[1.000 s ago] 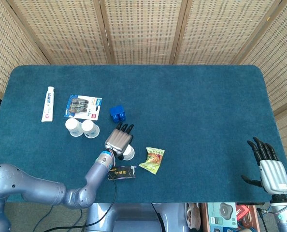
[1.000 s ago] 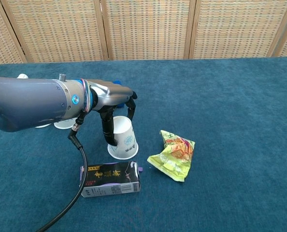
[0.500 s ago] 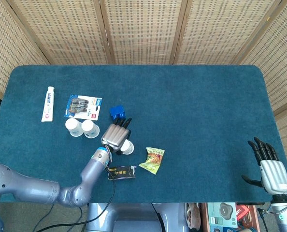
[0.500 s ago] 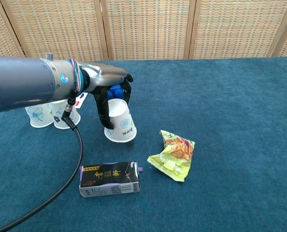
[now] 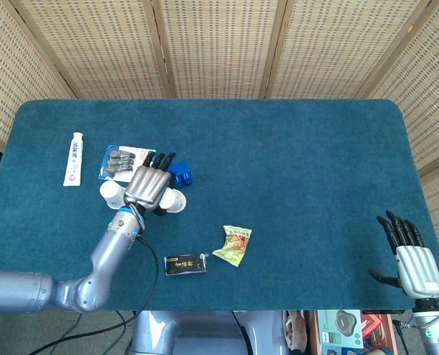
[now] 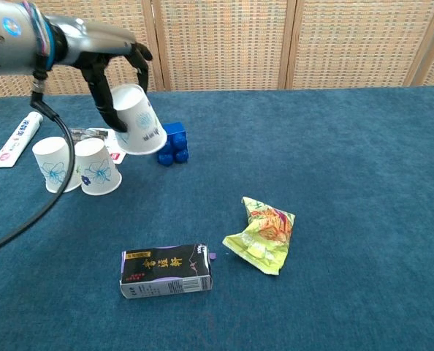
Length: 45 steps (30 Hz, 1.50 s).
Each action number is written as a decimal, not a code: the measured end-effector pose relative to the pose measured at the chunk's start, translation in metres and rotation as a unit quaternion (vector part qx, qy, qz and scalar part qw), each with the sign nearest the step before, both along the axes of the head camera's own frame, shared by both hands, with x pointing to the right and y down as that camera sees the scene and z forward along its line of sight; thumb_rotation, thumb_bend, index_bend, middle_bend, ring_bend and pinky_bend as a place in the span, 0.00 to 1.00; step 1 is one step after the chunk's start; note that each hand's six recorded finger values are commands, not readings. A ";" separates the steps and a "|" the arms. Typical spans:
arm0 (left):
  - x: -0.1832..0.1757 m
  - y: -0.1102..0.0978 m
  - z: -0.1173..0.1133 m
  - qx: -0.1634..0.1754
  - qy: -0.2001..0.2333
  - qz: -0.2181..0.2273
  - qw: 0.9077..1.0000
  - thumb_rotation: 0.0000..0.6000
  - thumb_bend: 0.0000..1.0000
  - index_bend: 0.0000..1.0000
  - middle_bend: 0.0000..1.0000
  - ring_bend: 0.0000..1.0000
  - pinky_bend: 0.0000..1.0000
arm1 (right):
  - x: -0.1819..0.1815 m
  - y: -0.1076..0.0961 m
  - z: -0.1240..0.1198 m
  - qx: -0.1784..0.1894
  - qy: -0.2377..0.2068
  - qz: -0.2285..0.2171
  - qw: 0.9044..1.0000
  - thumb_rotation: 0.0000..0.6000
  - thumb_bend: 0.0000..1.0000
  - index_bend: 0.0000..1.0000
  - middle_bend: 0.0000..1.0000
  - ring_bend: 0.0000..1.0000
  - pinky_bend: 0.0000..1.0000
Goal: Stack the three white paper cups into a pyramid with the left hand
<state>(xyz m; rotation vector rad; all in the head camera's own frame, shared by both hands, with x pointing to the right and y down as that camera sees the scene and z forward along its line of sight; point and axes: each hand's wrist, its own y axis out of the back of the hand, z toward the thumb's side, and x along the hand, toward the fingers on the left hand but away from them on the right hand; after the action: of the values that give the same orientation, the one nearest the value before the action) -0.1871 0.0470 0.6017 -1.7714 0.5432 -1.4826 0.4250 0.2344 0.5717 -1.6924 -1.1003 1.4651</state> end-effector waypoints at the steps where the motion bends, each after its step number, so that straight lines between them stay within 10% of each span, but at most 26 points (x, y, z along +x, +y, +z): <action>1: -0.008 -0.003 -0.003 0.003 -0.004 -0.007 1.000 1.00 0.16 0.47 0.00 0.00 0.00 | 0.000 0.000 0.000 0.000 0.001 0.000 1.000 1.00 0.00 0.00 0.00 0.00 0.00; 16: -0.099 -0.029 0.005 -0.053 -0.033 -0.122 0.991 1.00 0.16 0.47 0.00 0.00 0.00 | -0.005 0.001 0.001 0.000 0.006 -0.007 1.000 1.00 0.00 0.00 0.00 0.00 0.00; 45: -0.107 -0.035 0.036 -0.071 -0.052 -0.143 0.986 1.00 0.16 0.47 0.00 0.00 0.00 | -0.004 0.001 0.002 0.003 0.005 -0.007 1.000 1.00 0.00 0.00 0.00 0.00 0.00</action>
<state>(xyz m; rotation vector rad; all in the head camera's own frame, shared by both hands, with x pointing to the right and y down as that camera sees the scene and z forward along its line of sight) -0.2936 0.0121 0.6379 -1.7666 0.6748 -1.8404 0.4211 0.2349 0.5734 -1.6836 -1.0848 1.4601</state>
